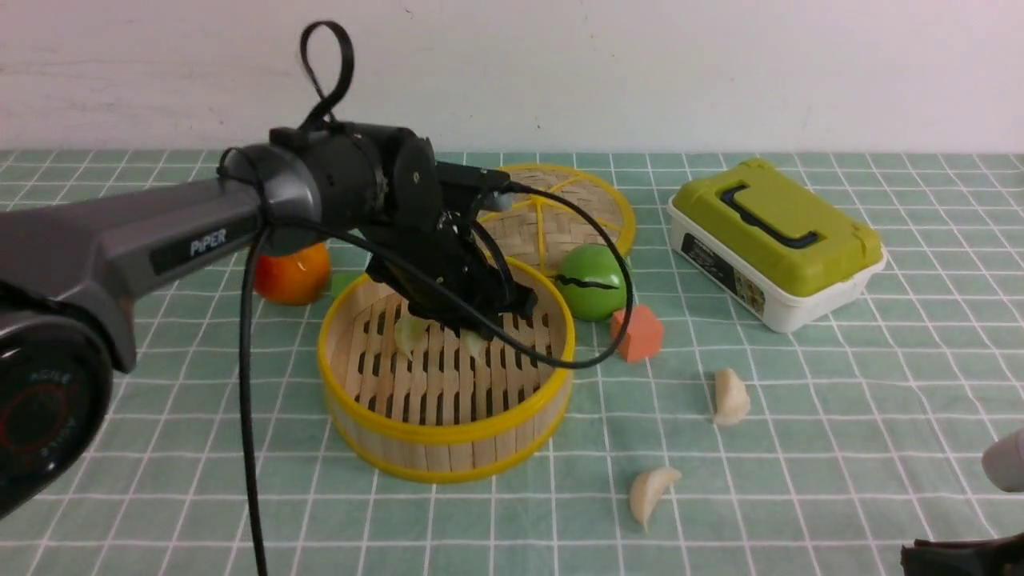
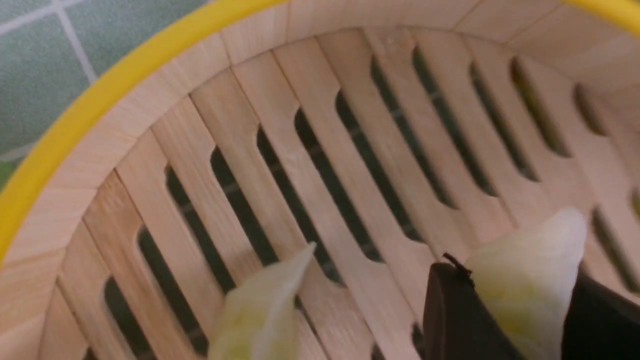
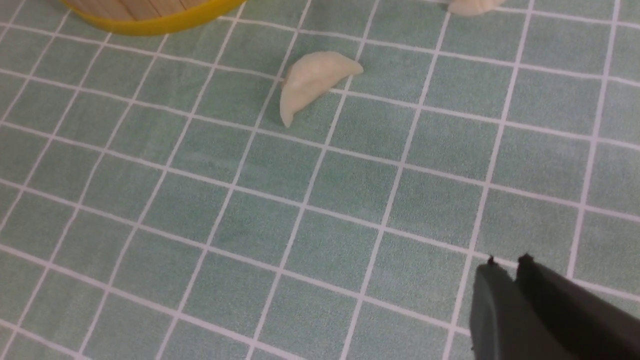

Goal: Put the dumplings into the steamer on the table with the blue tablecloth.
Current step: 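Place the dumpling into the bamboo steamer basket with the left gripper, then reach for and grasp a dumpling lying on the table beside the steamer, then place the dumpling in the bamboo steamer basket with the right gripper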

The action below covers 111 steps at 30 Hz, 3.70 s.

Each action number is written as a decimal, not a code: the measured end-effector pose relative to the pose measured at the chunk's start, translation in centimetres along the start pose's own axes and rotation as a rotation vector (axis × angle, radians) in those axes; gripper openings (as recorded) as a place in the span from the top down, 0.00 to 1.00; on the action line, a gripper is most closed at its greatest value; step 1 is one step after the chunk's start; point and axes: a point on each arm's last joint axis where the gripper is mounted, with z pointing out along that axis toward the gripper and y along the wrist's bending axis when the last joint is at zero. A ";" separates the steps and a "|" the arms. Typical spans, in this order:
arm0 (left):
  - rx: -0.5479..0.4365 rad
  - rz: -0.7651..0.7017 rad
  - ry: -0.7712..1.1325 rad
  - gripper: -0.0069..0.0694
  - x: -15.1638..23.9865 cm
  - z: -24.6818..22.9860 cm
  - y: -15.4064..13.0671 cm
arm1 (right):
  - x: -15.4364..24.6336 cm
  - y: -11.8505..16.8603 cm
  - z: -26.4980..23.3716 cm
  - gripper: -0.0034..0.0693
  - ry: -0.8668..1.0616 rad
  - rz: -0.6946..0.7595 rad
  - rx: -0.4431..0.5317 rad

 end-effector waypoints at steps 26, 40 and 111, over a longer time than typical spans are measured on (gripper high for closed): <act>0.006 -0.049 -0.275 0.93 1.2 -28.0 -2.0 | -7.4 0.7 3.5 0.53 0.159 0.067 -0.014; -0.143 -0.143 -0.434 0.93 22.3 -30.1 0.5 | -13.3 -1.4 15.6 0.45 0.277 0.072 0.055; -0.149 -0.264 -0.530 0.93 30.8 -26.7 1.6 | -18.2 20.3 24.6 0.39 0.144 -0.197 -0.166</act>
